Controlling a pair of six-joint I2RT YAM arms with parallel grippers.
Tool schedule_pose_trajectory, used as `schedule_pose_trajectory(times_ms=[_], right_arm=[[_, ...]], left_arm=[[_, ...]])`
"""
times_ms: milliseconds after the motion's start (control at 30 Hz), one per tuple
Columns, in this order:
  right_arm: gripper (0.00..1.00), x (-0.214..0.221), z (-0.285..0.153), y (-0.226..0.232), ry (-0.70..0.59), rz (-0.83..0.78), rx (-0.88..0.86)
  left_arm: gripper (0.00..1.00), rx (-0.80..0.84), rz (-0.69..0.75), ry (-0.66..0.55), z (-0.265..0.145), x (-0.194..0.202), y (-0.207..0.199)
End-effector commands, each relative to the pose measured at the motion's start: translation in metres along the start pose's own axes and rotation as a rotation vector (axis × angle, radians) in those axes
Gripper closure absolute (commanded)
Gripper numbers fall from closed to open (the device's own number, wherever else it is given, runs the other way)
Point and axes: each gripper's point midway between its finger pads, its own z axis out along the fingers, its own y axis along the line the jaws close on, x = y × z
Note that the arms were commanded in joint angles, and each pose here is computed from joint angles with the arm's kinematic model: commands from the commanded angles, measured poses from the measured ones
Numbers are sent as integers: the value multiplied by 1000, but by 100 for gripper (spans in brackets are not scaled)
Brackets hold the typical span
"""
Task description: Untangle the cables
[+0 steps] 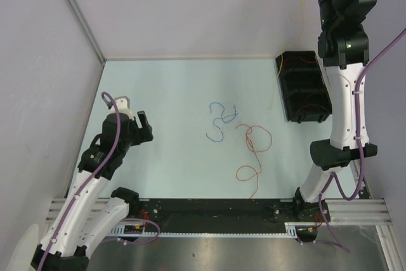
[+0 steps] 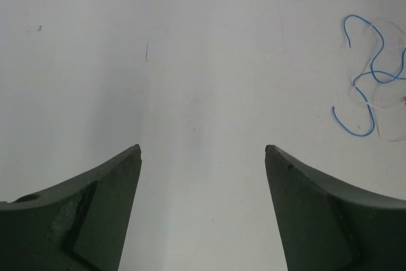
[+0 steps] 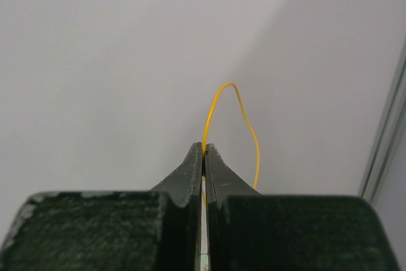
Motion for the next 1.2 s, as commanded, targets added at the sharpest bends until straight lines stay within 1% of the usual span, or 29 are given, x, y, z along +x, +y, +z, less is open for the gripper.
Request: schedule_pose_trajectory(times_ms=[0,200,233,300,333,367,400,567,733,900,1067,1167], right_arm=[[100,-29,7,-1,-106,42,-45],[100,-30,16,-14,-131,41,-62],[100,-30,18,-24,-135,30,-56],[100,-26,21,-26,-127,26,-94],[100,-25,22,-35,-125,21,-84],[100,-24,23,-32,-129,28,-102],[100,-21,25,-45,-125,17,-81],[100,-13,34,-67,-133,27,-110],[100,11,50,-88,-108,52,-134],[100,27,57,-107,-94,56,-190],[100,43,62,-113,-64,75,-231],[100,26,63,-116,-121,90,-257]], left_arm=[[17,17,5,-21,2,-5,-3],[18,11,8,-15,4,-4,-2],[18,11,8,-16,4,-5,-2],[18,13,9,-8,5,-3,-2],[18,15,10,-9,4,-3,-3],[18,13,9,-9,5,-4,-3],[18,13,10,-5,5,-2,-3],[19,9,13,7,8,-1,-3],[19,1,17,18,10,1,-2],[19,-2,16,15,10,0,-1],[19,-6,19,25,11,2,-1],[20,-7,19,26,12,2,-1]])
